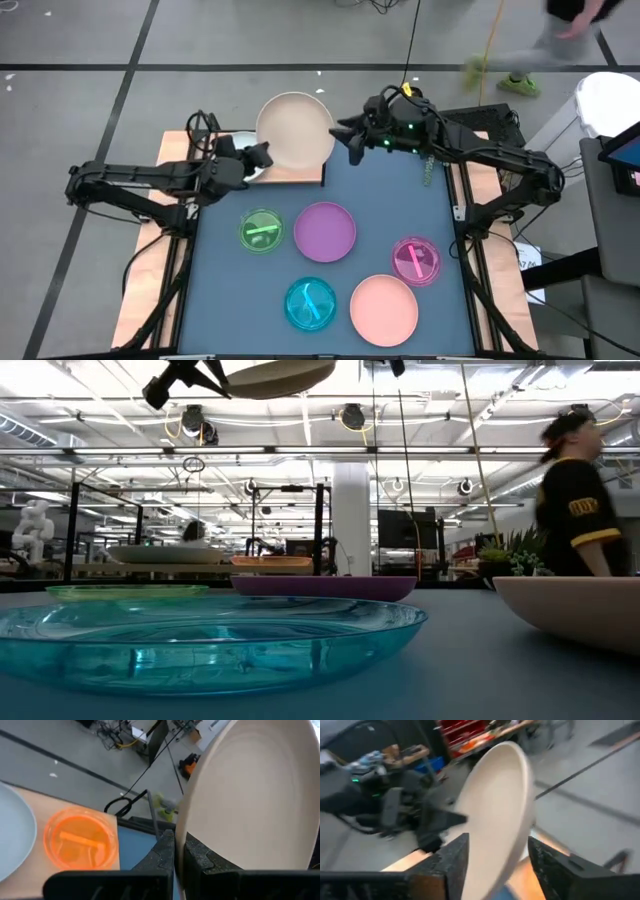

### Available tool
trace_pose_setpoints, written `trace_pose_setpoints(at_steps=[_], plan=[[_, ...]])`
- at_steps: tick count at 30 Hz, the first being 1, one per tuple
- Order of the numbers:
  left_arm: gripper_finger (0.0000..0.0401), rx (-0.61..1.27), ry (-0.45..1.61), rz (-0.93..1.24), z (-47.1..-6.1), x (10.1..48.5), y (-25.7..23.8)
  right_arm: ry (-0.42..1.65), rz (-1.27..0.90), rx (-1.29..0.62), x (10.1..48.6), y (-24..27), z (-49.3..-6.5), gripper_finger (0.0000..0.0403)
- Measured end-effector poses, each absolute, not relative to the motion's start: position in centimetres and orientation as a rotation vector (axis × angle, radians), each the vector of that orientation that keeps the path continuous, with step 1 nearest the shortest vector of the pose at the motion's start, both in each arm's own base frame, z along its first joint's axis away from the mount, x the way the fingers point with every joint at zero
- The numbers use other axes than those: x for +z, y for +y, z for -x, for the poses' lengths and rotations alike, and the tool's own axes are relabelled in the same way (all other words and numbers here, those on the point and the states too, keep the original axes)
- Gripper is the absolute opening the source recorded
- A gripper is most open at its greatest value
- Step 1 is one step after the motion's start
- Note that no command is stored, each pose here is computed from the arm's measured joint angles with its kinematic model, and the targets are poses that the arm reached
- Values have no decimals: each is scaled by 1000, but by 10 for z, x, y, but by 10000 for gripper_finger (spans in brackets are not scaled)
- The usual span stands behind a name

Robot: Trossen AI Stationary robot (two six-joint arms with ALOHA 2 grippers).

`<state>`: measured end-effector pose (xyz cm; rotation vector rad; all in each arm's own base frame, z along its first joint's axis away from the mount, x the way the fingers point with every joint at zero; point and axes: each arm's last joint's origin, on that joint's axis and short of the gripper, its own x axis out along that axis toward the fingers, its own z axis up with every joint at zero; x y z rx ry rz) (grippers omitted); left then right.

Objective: Place and stack plates onto a shelf
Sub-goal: Stack the white plate on top of the gray plate on the shelf

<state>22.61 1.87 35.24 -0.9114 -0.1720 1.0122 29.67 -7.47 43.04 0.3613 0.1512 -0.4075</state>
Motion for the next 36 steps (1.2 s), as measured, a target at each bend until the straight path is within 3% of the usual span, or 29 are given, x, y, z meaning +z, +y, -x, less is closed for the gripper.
trace_pose_setpoints(at_steps=[7,24,29,36], plan=[[10,1010,-205,829,-229,360,24,184,-150,-499,430,-74,-297,179],[10,1025,-217,719,-238,363,24,176,-84,-582,425,-80,-308,33],[11,1020,-212,726,-241,360,23,171,-103,-599,424,-81,-307,12],[72,934,-159,723,-246,359,19,186,-93,-614,423,-84,-306,8]])
